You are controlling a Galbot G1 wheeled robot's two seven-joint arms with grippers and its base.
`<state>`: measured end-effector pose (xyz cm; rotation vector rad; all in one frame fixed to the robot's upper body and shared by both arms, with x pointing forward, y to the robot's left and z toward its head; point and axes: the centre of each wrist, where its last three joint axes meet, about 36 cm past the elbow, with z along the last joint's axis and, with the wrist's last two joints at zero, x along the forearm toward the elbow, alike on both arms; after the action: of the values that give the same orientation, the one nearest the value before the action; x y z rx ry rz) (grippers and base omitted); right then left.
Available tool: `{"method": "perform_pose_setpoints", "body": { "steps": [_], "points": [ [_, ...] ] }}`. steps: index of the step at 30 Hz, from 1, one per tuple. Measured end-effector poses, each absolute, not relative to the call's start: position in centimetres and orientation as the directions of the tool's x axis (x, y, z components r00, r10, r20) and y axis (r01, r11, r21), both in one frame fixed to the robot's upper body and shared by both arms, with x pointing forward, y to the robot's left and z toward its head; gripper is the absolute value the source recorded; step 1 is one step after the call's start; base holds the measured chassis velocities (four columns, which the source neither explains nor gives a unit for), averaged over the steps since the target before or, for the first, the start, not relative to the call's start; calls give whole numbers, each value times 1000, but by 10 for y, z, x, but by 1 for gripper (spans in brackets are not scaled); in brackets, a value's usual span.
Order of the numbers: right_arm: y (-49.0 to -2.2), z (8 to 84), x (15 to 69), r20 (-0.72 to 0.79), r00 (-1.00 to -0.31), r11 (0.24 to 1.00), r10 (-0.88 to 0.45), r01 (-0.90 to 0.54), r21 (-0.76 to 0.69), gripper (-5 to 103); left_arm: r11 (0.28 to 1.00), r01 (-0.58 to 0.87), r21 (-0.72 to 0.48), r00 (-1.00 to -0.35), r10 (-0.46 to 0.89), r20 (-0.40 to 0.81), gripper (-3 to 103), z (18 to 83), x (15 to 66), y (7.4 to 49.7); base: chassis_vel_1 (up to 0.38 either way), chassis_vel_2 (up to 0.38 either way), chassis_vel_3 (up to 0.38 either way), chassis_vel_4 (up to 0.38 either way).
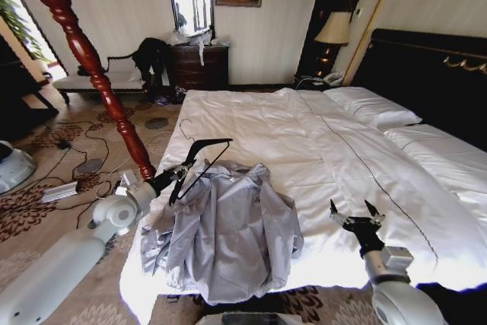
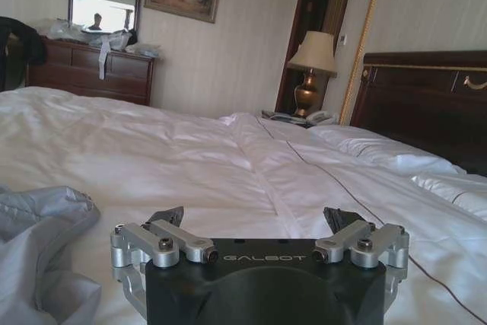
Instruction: Pick up the clothes from the bed and hang them on the clothes hanger.
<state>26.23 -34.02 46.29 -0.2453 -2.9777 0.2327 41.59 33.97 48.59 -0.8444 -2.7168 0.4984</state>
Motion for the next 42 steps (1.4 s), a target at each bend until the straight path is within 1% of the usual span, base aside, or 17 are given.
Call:
{"method": "perform_pose_setpoints", "body": {
  "steps": [6,8,12,16,18,22,23,25,27,28,31,32,35,36,40,42],
  "points": [
    [-344,464,304,169,-976,986,141,122,-117,100,799,437,-413,-819,543,185,16,468,377,364,0,0,0,0],
    [-346,465,323,221,-969,992,115,100,-75,100,810,412,-417,-829,523,197,16,463,363,370,0,0,0,0],
    [-348,467,340,253,-963,995,90,79,-56,100,817,396,-419,-839,508,197,16,459,350,371,0,0,0,0],
    [-339,481,369,279,-960,1000,9,11,6,100,820,380,-429,-846,495,196,16,451,329,364,0,0,0,0],
    [-338,485,377,282,-959,1000,-11,-7,17,100,818,383,-430,-844,498,197,16,450,327,362,0,0,0,0],
    [-344,490,418,306,-951,998,-47,-34,49,100,811,395,-432,-839,510,191,16,453,321,356,0,0,0,0],
    [-344,490,418,306,-951,998,-47,-34,49,100,811,395,-432,-839,510,191,16,453,321,356,0,0,0,0],
    [-347,489,443,338,-939,995,-64,-35,90,100,810,399,-430,-840,510,182,16,459,320,356,0,0,0,0],
    [-347,489,464,395,-912,983,-113,-44,179,100,810,404,-425,-841,511,176,16,464,319,355,0,0,0,0],
    [-347,489,464,395,-912,983,-113,-44,179,100,810,404,-425,-841,511,176,16,464,319,355,0,0,0,0],
    [-340,497,504,465,-852,939,-240,-81,334,100,807,411,-424,-840,516,169,16,469,317,352,0,0,0,0],
    [-340,497,504,465,-852,939,-240,-81,334,100,807,411,-424,-840,516,169,16,469,317,352,0,0,0,0],
    [-328,506,547,486,-812,911,-322,-125,394,100,801,417,-429,-837,523,163,16,472,314,347,0,0,0,0],
    [-328,506,547,486,-812,911,-322,-125,394,100,801,417,-429,-837,523,163,16,472,314,347,0,0,0,0],
    [-320,480,581,547,-775,918,-316,-106,381,100,800,416,-432,-835,525,168,16,473,308,345,0,0,0,0],
    [-319,473,584,560,-768,922,-309,-98,375,100,801,414,-432,-835,523,172,16,473,306,346,0,0,0,0]
  ]
}}
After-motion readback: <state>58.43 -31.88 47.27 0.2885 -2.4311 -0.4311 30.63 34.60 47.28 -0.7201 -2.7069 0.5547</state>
